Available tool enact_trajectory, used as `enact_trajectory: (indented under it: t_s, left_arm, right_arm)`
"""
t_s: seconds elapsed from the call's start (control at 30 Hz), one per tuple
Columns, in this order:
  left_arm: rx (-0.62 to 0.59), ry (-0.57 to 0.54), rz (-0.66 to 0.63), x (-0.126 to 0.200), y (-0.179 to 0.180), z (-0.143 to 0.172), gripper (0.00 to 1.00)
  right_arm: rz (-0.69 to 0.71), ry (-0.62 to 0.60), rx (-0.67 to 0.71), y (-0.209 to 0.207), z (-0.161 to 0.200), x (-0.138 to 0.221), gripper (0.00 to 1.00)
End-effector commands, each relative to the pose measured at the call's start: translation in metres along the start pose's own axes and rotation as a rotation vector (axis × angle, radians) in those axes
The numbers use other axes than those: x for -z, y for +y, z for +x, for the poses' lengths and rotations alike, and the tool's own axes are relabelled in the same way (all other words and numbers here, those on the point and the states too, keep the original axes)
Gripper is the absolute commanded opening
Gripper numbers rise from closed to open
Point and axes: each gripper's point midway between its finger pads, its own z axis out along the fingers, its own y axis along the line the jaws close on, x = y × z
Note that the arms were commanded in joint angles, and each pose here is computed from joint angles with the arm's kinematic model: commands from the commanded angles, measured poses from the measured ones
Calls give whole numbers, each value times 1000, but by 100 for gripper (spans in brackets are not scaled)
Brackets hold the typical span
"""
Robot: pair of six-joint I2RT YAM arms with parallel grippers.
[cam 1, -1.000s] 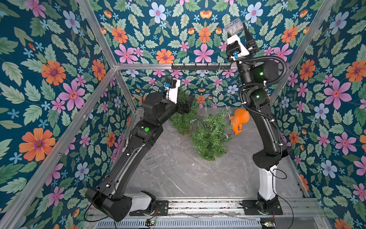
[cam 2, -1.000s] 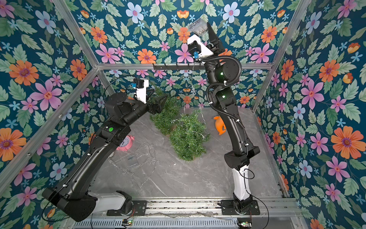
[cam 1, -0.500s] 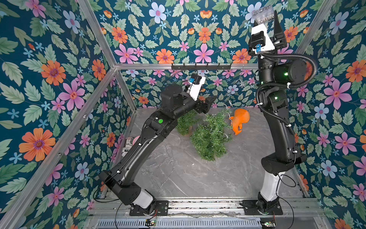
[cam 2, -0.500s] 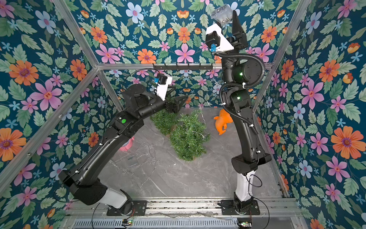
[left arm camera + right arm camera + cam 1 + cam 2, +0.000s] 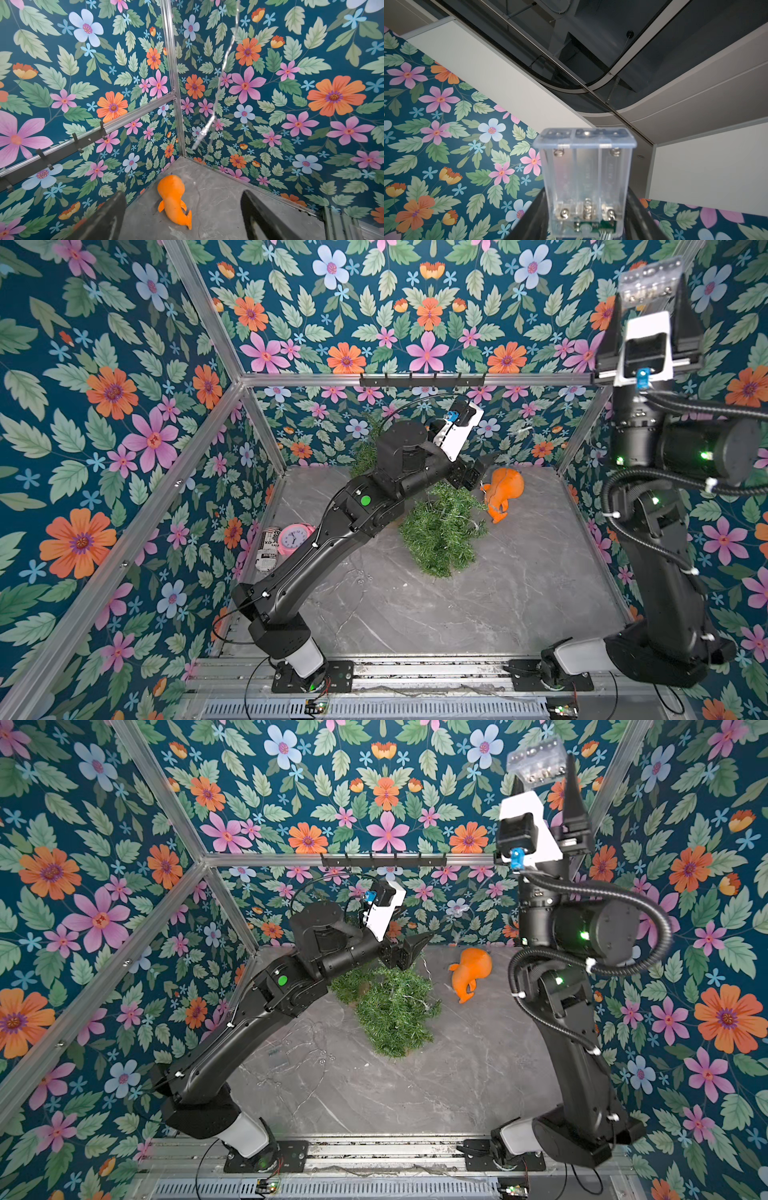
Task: Wrap string light around the christmas tree
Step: Wrap the light string around the Christmas tree.
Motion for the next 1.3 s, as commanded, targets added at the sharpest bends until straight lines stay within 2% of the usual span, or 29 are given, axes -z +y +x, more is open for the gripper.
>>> enact_trajectory:
  t_s: [0.0, 0.17, 0.27, 0.37, 0.5, 0.63, 0.87, 1.07, 1.27]
  left_arm:
    - [23, -23, 10, 3, -11, -9, 88]
    - [28, 23, 129, 2, -59, 7, 88]
    - [12, 65, 200, 3, -87, 21, 88]
    - [-1, 108, 247, 4, -110, 36, 88]
    - [-9, 194, 273, 3, -130, 71, 87]
    - [-12, 259, 257, -1, -147, 100, 86]
    - [-4, 308, 196, -32, -166, 138, 86]
    - [-30, 332, -1, -57, -141, 159, 90]
    - [12, 360, -100, -79, -119, 175, 89]
  right_arm:
    - [38, 25, -64, -20, -1, 17, 25]
    - [-40, 52, -144, -27, -4, 56, 25]
    - [-69, 78, -237, -31, -2, 77, 14]
    - [-76, 94, -300, -34, 0, 93, 12]
    - [-123, 146, -354, -26, 9, 108, 10]
    - [-137, 194, -395, -23, 17, 122, 9]
    - [-118, 216, -411, -27, 23, 136, 7]
    - [-108, 201, -417, -37, 17, 143, 6]
    - [-99, 174, -449, -50, 7, 152, 5]
